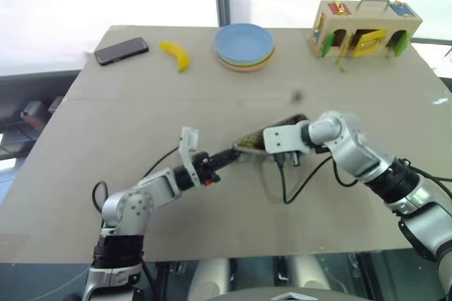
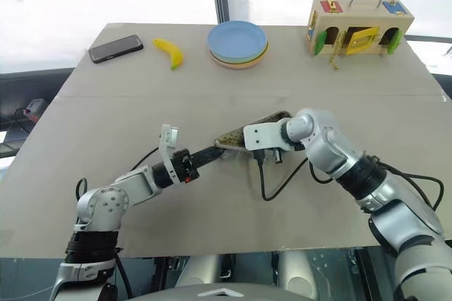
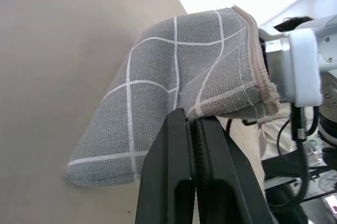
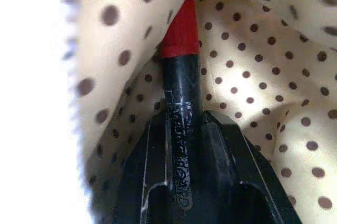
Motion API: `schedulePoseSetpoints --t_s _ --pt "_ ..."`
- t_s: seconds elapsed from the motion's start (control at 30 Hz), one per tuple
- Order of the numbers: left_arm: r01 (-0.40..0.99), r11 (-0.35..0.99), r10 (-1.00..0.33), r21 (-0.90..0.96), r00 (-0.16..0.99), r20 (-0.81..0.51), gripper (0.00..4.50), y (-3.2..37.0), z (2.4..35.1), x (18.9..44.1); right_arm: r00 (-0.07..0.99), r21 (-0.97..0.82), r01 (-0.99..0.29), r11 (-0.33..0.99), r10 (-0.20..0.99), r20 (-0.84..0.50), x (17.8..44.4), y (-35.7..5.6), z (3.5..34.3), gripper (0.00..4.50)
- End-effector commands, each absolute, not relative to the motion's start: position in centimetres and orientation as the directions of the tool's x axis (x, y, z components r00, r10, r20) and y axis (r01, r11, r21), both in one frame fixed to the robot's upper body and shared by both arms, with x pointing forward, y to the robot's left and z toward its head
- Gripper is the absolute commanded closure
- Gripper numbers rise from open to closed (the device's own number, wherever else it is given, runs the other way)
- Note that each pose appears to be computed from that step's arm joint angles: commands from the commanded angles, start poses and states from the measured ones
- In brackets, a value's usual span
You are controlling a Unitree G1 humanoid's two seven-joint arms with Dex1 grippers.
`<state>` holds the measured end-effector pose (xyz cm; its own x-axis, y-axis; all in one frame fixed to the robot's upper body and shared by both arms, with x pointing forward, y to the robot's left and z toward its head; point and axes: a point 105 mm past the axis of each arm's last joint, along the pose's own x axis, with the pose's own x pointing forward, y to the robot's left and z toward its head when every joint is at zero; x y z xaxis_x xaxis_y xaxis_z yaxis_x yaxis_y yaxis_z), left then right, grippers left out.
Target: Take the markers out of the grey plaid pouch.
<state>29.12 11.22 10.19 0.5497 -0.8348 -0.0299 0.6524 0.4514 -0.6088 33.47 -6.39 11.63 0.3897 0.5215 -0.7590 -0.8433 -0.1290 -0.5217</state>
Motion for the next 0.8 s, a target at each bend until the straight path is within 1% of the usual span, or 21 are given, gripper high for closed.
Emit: schedulePoseSetpoints --t_s 0.03,0.07,0.1,0.17,0.2,0.3,0.4,0.47,0.57,0.6,0.63,0.7,0.73,0.8 --pt "0.665 0.512 -0.802 -0.544 0.597 -0.026 4.50 12.0 10.6 29.9 0.355 -0.503 -0.861 -0.077 0.618 -0.701 32.7 -6.8 13.6 4.24" --pt "0.666 0.514 -0.801 -0.541 0.598 -0.025 4.50 12.0 10.6 29.9 0.348 -0.500 -0.863 -0.075 0.629 -0.695 32.5 -6.7 13.7 4.24" --pt "0.669 0.534 -0.794 -0.516 0.607 -0.033 4.50 12.1 10.5 30.2 0.326 -0.489 -0.870 -0.059 0.676 -0.661 31.9 -6.4 14.7 4.24" --pt "0.682 0.580 -0.778 -0.446 0.626 -0.052 4.50 12.4 10.5 30.7 0.283 -0.450 -0.893 0.001 0.779 -0.559 30.8 -5.9 17.1 4.24" --pt "0.698 0.595 -0.776 -0.399 0.627 -0.060 4.50 12.4 10.5 30.9 0.270 -0.425 -0.905 0.029 0.812 -0.518 30.4 -5.9 17.8 4.24" --pt "0.752 0.579 -0.805 -0.316 0.590 -0.070 4.50 11.6 10.6 30.4 0.284 -0.376 -0.919 0.116 0.857 -0.430 30.3 -6.0 18.7 4.24" --pt "0.795 0.557 -0.828 -0.241 0.555 -0.083 4.50 10.9 10.5 29.9 0.293 -0.304 -0.931 0.201 0.909 -0.295 29.7 -5.8 19.8 4.24" --pt "0.804 0.552 -0.832 -0.221 0.550 -0.074 4.50 10.6 10.7 29.9 0.292 -0.275 -0.935 0.225 0.928 -0.234 29.1 -5.6 20.5 4.24" --pt "0.789 0.580 -0.810 -0.204 0.584 -0.047 4.50 10.8 11.3 30.7 0.369 -0.198 -0.913 0.357 0.929 -0.028 29.0 -6.0 23.3 4.24" --pt "0.781 0.595 -0.800 -0.191 0.598 -0.045 4.50 11.0 11.4 31.0 0.406 -0.165 -0.899 0.405 0.913 0.028 29.2 -6.6 24.2 4.24" --pt "0.768 0.615 -0.785 -0.178 0.618 -0.045 4.50 11.3 11.4 31.4 0.469 -0.140 -0.869 0.475 0.880 0.076 29.6 -7.6 25.3 4.24" --pt "0.745 0.655 -0.754 -0.127 0.655 -0.048 4.50 12.0 11.6 32.1 0.582 -0.091 -0.798 0.596 0.801 0.139 30.3 -10.3 27.0 4.24" --pt "0.736 0.671 -0.741 -0.091 0.670 -0.050 4.50 12.3 11.6 32.4 0.633 -0.070 -0.759 0.647 0.759 0.151 30.5 -11.8 27.8 4.24" --pt "0.714 0.700 -0.714 -0.020 0.699 -0.051 4.50 12.9 11.7 32.8 0.751 -0.076 -0.641 0.764 0.645 0.145 31.0 -15.5 28.9 4.24"
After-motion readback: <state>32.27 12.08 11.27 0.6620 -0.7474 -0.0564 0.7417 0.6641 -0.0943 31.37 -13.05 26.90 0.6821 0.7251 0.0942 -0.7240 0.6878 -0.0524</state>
